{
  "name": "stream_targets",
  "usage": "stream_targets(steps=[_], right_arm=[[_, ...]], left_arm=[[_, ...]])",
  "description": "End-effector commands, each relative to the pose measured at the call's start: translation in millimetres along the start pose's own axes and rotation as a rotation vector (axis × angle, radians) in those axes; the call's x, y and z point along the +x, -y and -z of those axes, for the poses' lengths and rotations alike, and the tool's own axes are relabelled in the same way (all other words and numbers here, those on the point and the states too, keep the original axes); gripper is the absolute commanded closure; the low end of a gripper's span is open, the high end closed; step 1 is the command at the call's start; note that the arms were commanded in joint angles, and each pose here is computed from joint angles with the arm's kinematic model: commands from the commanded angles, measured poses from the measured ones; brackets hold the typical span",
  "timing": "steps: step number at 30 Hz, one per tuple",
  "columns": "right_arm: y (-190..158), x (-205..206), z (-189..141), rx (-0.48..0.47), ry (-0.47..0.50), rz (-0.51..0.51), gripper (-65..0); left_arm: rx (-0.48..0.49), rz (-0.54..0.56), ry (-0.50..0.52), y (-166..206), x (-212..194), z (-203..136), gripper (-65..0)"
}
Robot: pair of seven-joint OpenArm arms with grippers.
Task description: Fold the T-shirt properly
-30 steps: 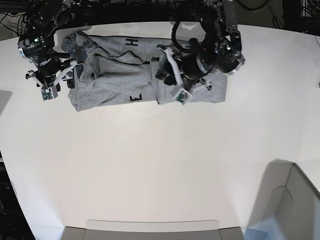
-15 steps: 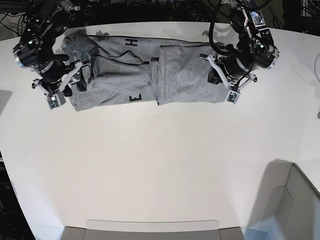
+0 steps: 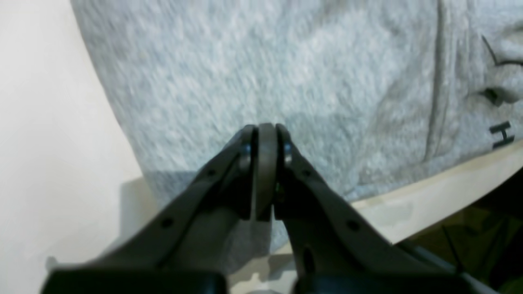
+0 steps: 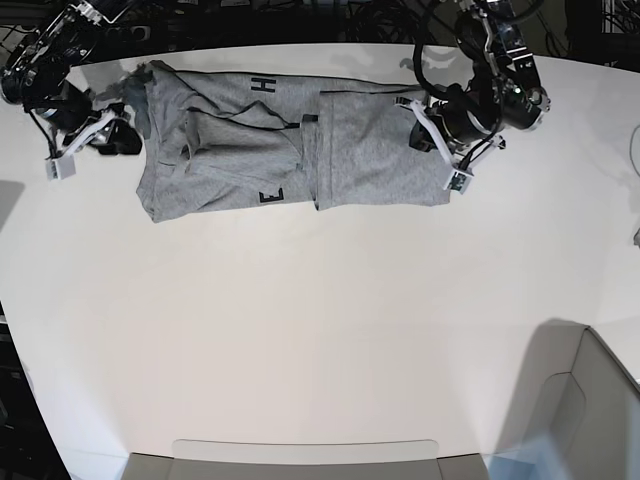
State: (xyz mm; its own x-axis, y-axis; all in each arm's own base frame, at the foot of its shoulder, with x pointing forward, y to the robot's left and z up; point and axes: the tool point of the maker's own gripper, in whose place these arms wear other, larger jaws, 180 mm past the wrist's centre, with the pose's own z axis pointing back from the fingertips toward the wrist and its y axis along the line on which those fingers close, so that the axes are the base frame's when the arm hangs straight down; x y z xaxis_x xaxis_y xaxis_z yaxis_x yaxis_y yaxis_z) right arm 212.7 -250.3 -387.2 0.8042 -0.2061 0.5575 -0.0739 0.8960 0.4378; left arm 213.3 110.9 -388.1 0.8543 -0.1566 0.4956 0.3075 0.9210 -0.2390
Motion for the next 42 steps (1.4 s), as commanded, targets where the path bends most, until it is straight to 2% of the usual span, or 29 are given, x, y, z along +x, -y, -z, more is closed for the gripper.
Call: stream_targets(steps=[1,4,8,15,20,22,26,31,36,40,42], right_arm=[[2,10,-2,0.027,0.032,-0.012,-28.7],[7,-6,10,0.064,-0.024,0.045,-28.7],[3,-21,22,0.102,-0.079,0.069,-28.7],[-47,-37,56,0.234,-0.186,-0.015,-28.7],[-66,-51,68,0.27,-0.246,-0.047,-28.0],[-68,-54,71,0.26,-0.266,-0.061,-22.4],[-63,-38,77,0.222,-0.26,-0.098,0.0],[-55,-4,78,0.184,-0.215,-0.142,0.0],[-28,62,61,0.11,-0.024,-0.145,0.0],[-2,115,43,0.008,0.097,0.003,0.0],[3,134,39,-0.033,0.117,0.053,0.0]], left_arm=[[-0.008,0.011,0.031,2,9,-2,-0.8],[-0.01,0.01,0.029,2,8,-2,-0.8],[-0.008,0.01,0.028,2,8,-2,-0.8],[-0.008,0.01,0.028,2,8,-2,-0.8],[-0.001,0.003,0.026,0,7,-3,-0.8],[-0.003,-0.002,0.014,0,1,-2,-0.8],[-0.006,-0.004,0.011,1,-1,-2,-0.8],[-0.007,-0.012,-0.006,2,-10,-3,-0.8],[-0.008,-0.013,-0.011,3,-12,-3,-0.8],[-0.007,-0.015,-0.014,2,-13,-3,-0.8],[-0.001,-0.012,-0.024,0,-17,-4,-0.8]])
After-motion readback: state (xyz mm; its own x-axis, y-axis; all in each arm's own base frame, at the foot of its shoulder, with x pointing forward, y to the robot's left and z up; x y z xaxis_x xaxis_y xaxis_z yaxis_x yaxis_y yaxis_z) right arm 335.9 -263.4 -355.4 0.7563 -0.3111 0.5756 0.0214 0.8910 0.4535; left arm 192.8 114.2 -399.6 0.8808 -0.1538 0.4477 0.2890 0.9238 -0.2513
